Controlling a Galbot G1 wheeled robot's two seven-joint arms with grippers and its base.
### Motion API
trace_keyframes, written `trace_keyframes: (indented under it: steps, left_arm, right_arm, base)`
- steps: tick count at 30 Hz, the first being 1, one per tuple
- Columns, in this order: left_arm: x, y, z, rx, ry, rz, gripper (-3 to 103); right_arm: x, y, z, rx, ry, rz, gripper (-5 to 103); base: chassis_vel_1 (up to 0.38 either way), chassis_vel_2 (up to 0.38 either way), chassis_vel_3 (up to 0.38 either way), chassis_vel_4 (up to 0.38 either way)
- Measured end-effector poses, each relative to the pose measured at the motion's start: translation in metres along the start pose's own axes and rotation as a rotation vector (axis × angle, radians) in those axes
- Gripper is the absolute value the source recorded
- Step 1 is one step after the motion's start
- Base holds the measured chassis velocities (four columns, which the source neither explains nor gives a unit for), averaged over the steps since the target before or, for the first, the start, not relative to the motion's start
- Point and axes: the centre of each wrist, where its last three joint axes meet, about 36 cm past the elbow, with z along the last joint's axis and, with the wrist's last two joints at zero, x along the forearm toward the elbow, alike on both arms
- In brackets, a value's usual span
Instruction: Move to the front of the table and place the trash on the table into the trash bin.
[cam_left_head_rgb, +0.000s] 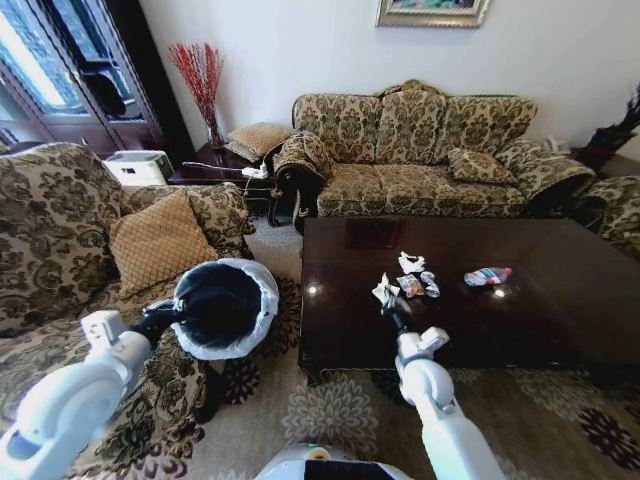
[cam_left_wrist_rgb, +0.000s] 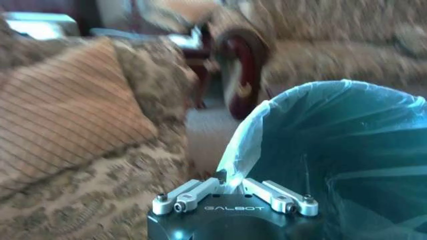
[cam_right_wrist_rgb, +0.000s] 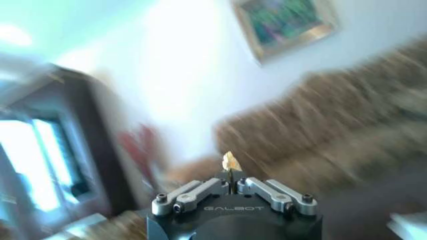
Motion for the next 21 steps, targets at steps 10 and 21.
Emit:
trace_keyframes:
  steps: [10, 21]
  left_arm:
    - [-0.015, -0.025, -0.039, -0.106, 0.132, 0.123, 0]
    - [-0.014, -0.024, -0.033, -0.078, 0.118, 0.121, 0]
  right_arm:
    - [-0.012, 0.130, 0.009, -0.148, 0.045, -0.485, 0]
    - [-0.001, 0.185, 0.056, -0.112, 0.212, -0.644, -1]
  base:
    - [0.000, 0.000, 0.000, 0.000]
    - [0.000, 0.000, 0.000, 0.000]
